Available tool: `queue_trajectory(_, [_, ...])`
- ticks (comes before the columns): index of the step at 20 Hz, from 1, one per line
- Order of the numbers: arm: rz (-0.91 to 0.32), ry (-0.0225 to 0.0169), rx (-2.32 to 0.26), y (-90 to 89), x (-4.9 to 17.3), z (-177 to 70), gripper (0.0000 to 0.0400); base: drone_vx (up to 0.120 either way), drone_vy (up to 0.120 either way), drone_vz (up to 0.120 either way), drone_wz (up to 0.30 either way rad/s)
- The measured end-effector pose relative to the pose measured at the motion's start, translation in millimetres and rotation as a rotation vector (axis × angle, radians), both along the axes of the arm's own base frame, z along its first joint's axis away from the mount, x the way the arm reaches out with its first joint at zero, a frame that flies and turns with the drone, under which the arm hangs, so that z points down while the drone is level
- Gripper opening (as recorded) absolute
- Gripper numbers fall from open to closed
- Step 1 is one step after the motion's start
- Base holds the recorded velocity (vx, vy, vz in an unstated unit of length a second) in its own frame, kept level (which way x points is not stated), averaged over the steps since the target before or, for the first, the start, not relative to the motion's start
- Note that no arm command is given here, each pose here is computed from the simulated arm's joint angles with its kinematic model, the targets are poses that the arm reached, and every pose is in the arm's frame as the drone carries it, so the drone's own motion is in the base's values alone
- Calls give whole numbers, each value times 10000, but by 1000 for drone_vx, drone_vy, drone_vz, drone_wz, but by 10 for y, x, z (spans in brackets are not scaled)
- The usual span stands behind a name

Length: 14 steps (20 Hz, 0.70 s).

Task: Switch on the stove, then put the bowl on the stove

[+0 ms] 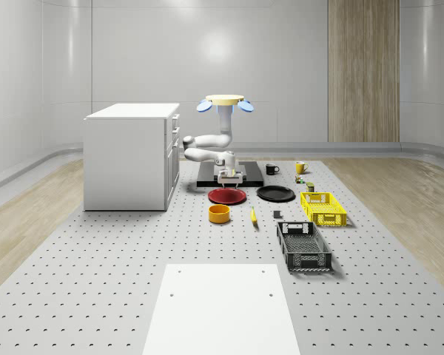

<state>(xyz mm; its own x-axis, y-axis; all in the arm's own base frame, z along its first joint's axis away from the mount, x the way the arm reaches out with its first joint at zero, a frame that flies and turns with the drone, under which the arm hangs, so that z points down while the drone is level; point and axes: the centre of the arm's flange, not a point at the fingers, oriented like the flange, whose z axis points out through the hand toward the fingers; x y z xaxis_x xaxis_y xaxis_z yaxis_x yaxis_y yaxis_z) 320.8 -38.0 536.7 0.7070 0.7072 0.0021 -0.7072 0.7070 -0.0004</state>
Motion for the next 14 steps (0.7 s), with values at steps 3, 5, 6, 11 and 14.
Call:
queue_trajectory(3, [0,0,0,0,0,0,400,120,0,0,0])
queue_trajectory(5, [0,0,0,0,0,0,400,120,0,0,0])
queue_trajectory(6, [0,0,0,0,0,0,400,120,0,0,0])
queue_trajectory(11, [0,0,0,0,0,0,400,120,0,0,0])
queue_trajectory(14, [0,0,0,0,0,0,400,120,0,0,0])
